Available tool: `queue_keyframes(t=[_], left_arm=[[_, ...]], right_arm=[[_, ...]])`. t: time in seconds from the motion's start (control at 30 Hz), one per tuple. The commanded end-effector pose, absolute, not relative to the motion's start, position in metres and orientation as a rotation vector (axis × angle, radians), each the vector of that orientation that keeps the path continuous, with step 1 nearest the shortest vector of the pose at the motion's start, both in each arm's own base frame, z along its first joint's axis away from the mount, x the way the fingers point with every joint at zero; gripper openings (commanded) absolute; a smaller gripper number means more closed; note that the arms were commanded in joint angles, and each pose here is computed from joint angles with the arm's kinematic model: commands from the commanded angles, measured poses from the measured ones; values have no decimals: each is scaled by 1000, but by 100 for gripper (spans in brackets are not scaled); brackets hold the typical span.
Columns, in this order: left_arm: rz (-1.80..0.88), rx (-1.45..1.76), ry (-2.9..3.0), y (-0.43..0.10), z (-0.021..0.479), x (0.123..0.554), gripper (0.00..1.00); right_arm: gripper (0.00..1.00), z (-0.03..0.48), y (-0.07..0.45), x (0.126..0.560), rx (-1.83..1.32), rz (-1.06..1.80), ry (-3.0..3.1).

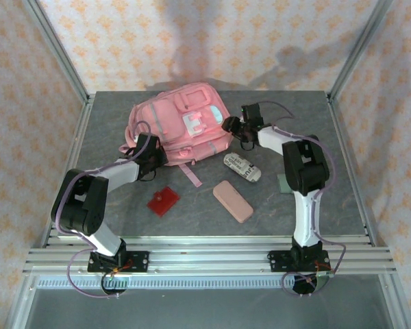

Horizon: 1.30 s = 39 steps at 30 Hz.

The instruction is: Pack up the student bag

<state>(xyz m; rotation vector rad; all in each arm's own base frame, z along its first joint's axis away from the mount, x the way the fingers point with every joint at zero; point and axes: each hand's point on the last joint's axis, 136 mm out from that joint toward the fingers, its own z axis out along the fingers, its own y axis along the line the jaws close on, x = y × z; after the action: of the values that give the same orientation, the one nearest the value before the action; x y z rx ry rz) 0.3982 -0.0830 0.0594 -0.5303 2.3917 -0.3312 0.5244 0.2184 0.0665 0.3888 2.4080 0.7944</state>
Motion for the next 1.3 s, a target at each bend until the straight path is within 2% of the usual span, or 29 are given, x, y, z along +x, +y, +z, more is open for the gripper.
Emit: queue_keyframes(t=[0.0, 0.03, 0.1, 0.37, 0.53, 0.6, 0.63, 0.7, 0.77, 0.9, 1.03, 1.17, 1.27], left_arm=[[-352, -505, 2362, -86, 65, 403, 0], [-356, -504, 2362, -87, 65, 405, 0], [-359, -496, 2366, -90, 64, 408, 0], [-333, -472, 2350, -92, 69, 434, 0], [-308, -461, 2336, -93, 77, 454, 0], [-315, -467, 2336, -94, 79, 455, 0], [-327, -472, 2331, -95, 82, 454, 6], [-346, -478, 2326, -96, 86, 449, 17], [-364, -482, 2318, -98, 91, 440, 29], [-388, -454, 2319, -113, 99, 420, 38], [-405, -383, 2330, -138, 103, 408, 44], [-421, -367, 2374, -163, 94, 410, 48], [-364, -350, 2419, -172, 82, 416, 49]], right_arm=[[29, 68, 240, 526, 347, 950, 2408], [15, 67, 241, 524, 342, 970, 2407], [0, 69, 240, 517, 338, 977, 2399], [0, 108, 212, 464, 337, 960, 2331], [0, 104, 198, 428, 350, 930, 2356], [17, 96, 191, 425, 364, 858, 2404], [26, 95, 187, 425, 375, 819, 2414], [35, 101, 180, 426, 382, 768, 2409], [39, 113, 176, 427, 373, 730, 2389], [38, 131, 176, 430, 327, 617, 2383], [34, 137, 191, 430, 254, 579, 2387], [26, 136, 209, 429, 199, 593, 2393], [26, 136, 213, 431, 199, 582, 2392]])
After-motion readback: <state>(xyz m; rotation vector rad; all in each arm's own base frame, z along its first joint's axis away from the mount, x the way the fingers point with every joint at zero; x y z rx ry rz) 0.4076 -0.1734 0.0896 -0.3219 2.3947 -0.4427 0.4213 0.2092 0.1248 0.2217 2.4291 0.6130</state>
